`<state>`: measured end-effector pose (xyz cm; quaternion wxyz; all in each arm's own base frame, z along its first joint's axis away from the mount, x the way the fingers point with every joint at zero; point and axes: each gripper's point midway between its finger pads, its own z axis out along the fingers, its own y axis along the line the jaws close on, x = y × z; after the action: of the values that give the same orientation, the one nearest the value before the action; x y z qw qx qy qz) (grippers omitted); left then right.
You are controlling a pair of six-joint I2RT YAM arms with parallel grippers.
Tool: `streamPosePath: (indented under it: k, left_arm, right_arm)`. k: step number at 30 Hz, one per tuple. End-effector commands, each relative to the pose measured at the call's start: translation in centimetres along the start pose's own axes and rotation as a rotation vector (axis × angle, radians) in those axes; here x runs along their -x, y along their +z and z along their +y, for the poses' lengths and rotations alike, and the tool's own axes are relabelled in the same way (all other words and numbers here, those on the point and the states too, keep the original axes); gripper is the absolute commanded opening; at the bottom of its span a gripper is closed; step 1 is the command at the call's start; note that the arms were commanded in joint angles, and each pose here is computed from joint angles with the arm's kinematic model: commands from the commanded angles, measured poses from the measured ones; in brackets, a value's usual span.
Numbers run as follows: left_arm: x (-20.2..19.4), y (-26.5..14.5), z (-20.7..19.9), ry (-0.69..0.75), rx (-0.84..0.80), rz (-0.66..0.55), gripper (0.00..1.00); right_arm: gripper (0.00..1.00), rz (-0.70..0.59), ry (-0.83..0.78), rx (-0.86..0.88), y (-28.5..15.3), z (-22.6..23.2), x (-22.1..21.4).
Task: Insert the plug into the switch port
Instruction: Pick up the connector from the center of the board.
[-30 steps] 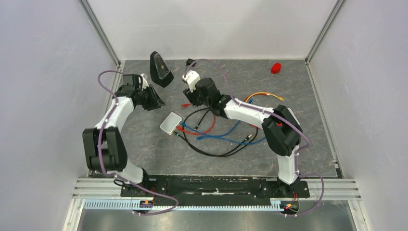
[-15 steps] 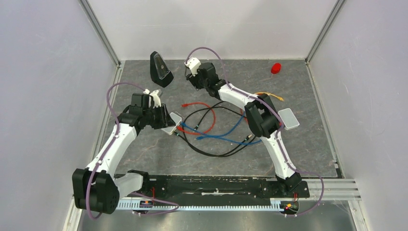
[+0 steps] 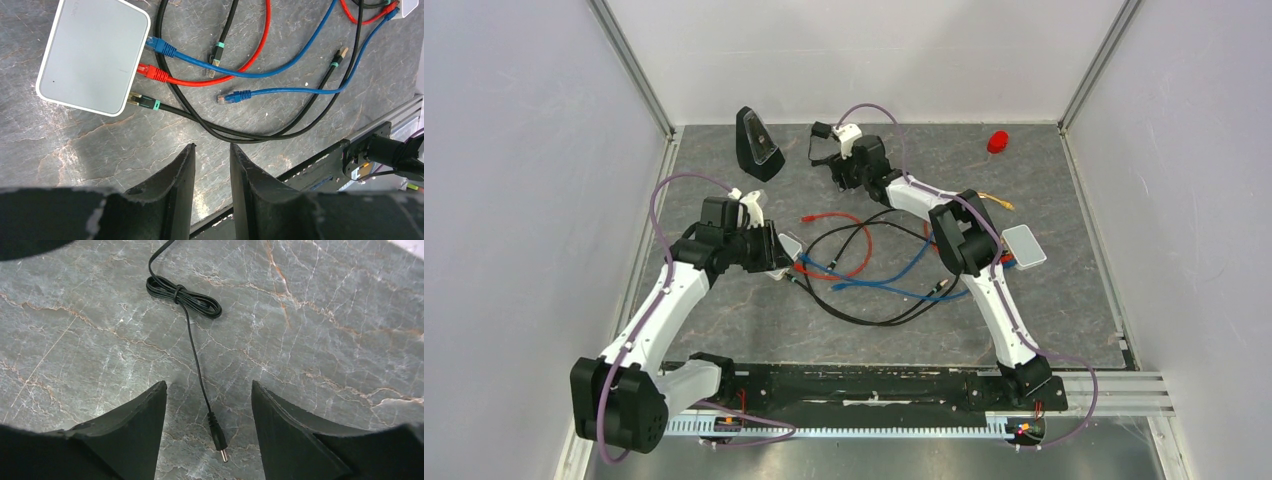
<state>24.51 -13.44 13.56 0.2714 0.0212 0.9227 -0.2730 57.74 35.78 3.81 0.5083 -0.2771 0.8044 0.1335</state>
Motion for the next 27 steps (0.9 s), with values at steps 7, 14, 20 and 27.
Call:
streamPosePath:
  k: [7, 14, 20, 27]
  left_arm:
    - [0.5, -0.4, -0.5, 0.074, -0.02, -0.035, 0.38]
    - [0.4, -0.5, -0.7, 0.075, -0.032, -0.038, 0.38]
    - [0.4, -0.7, -0.9, 0.08, -0.037, -0.047, 0.38]
    - [0.5, -1.0, -1.1, 0.089, -0.033, -0.066, 0.38]
  right_arm:
    - [0.52, -0.049, 0.168, 0.101, 0.6, 1.5, 1.1]
    - [0.44, 0.006, 0.218, 0.095, 0.7, 2.0, -0.3]
    - [0.39, 0.066, 0.211, 0.046, 0.5, 2.1, -1.3]
    - [0.21, 0.158, 0.19, 0.037, -0.2, 3.1, -4.1]
